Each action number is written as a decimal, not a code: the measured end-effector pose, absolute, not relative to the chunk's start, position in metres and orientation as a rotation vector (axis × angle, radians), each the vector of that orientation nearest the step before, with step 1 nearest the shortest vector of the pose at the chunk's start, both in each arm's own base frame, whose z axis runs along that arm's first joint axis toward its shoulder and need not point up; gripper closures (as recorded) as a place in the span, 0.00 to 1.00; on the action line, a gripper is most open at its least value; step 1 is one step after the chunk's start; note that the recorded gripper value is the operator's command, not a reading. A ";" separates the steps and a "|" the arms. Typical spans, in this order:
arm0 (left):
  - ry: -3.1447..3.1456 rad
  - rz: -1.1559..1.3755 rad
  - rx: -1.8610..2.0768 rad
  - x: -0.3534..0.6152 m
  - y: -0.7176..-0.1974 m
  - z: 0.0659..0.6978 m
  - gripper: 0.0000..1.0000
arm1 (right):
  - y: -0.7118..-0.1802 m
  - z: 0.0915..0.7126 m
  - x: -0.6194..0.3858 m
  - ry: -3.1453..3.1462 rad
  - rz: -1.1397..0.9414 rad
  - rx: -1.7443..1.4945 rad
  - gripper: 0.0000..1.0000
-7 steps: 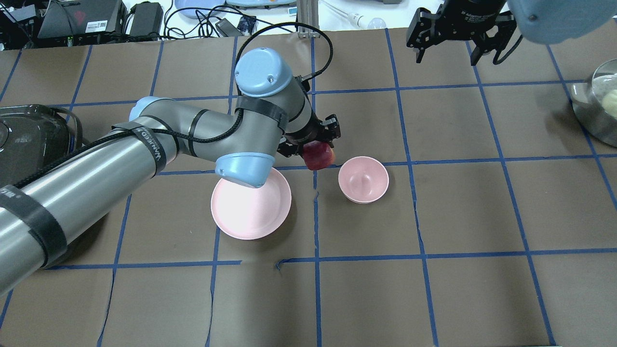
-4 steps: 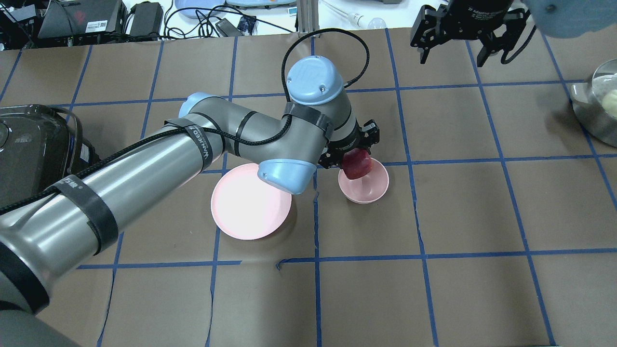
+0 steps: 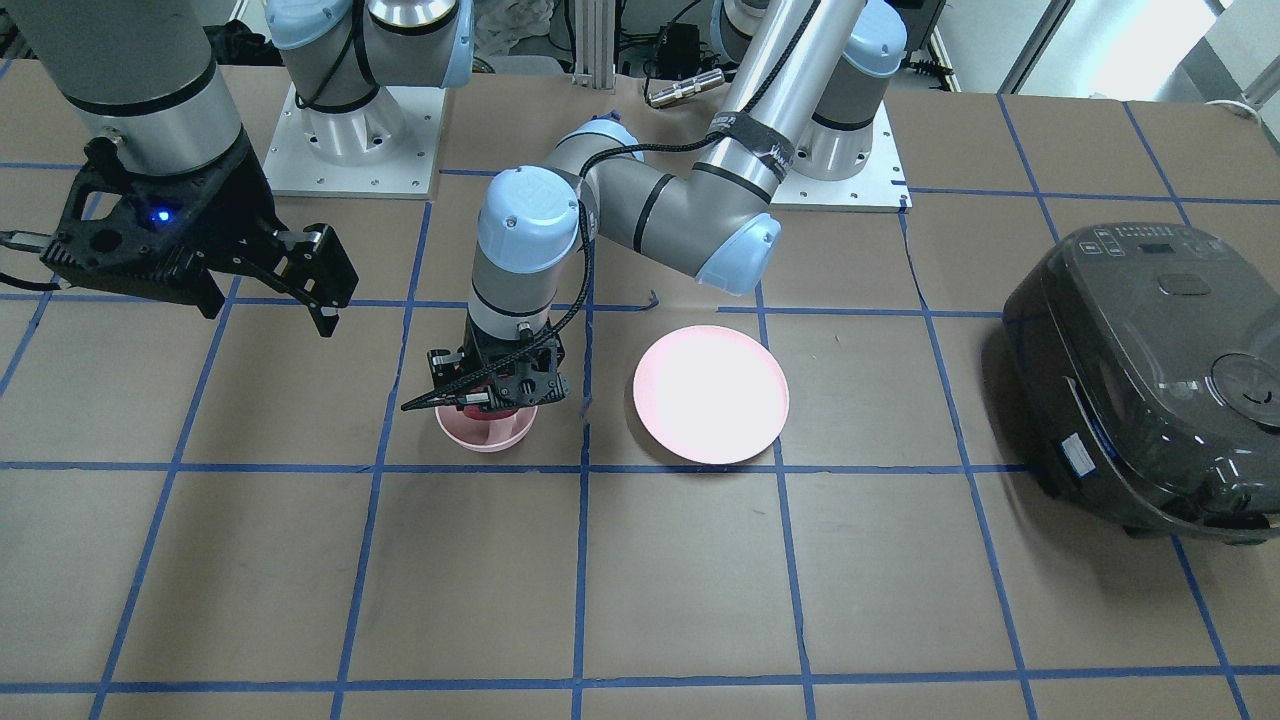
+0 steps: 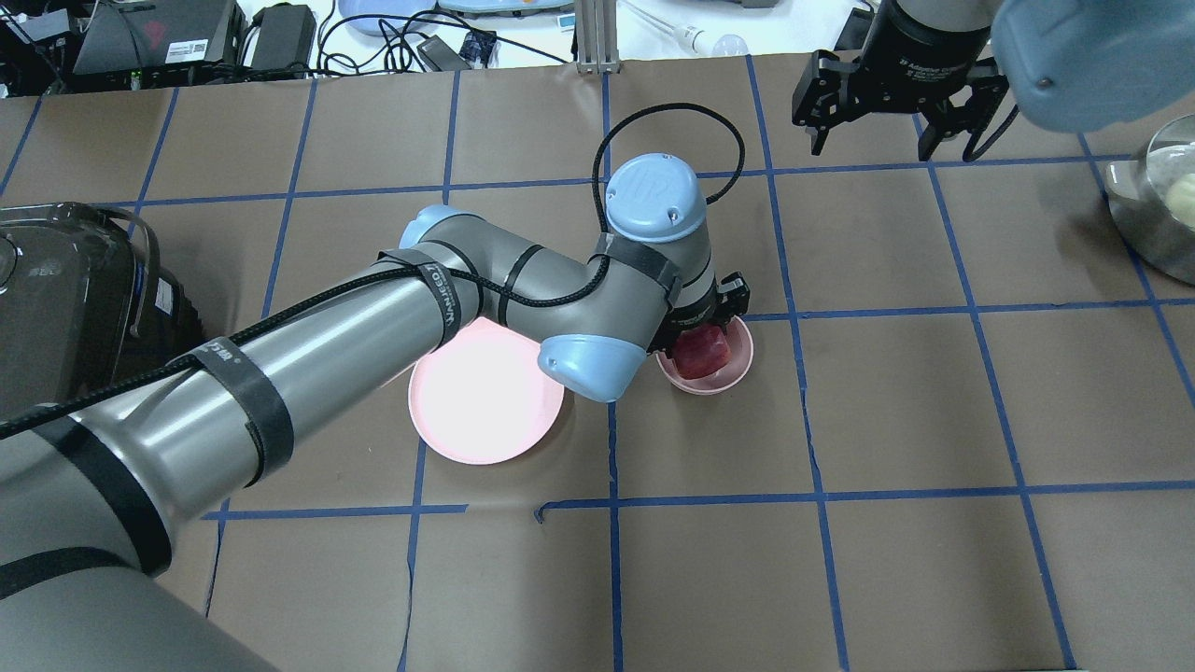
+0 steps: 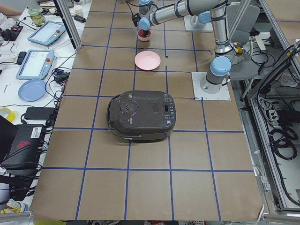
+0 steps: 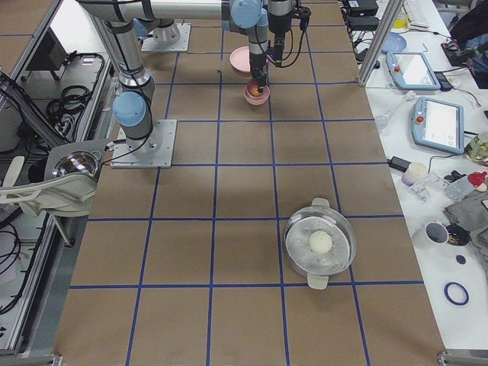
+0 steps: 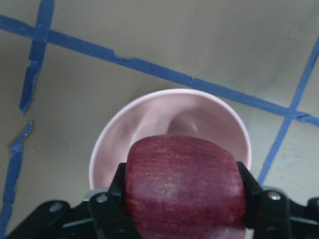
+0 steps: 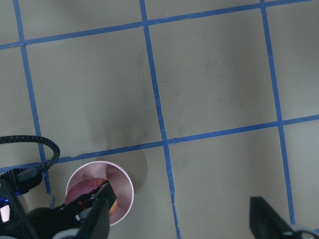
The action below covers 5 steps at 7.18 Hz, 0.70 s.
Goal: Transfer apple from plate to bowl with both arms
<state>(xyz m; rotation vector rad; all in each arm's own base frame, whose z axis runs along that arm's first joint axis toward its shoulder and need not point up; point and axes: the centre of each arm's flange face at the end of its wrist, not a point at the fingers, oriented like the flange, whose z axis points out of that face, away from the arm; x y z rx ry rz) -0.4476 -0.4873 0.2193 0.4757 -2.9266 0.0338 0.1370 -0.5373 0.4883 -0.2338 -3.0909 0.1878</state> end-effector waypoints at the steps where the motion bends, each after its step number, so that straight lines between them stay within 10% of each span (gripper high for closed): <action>1: -2.943 0.058 0.466 -0.446 -0.486 0.220 0.03 | -0.537 0.487 0.136 -3.089 0.194 -0.235 0.00; 5: -2.921 0.213 0.279 -0.387 -0.510 0.310 0.06 | -0.536 0.488 0.136 -3.090 0.199 -0.228 0.00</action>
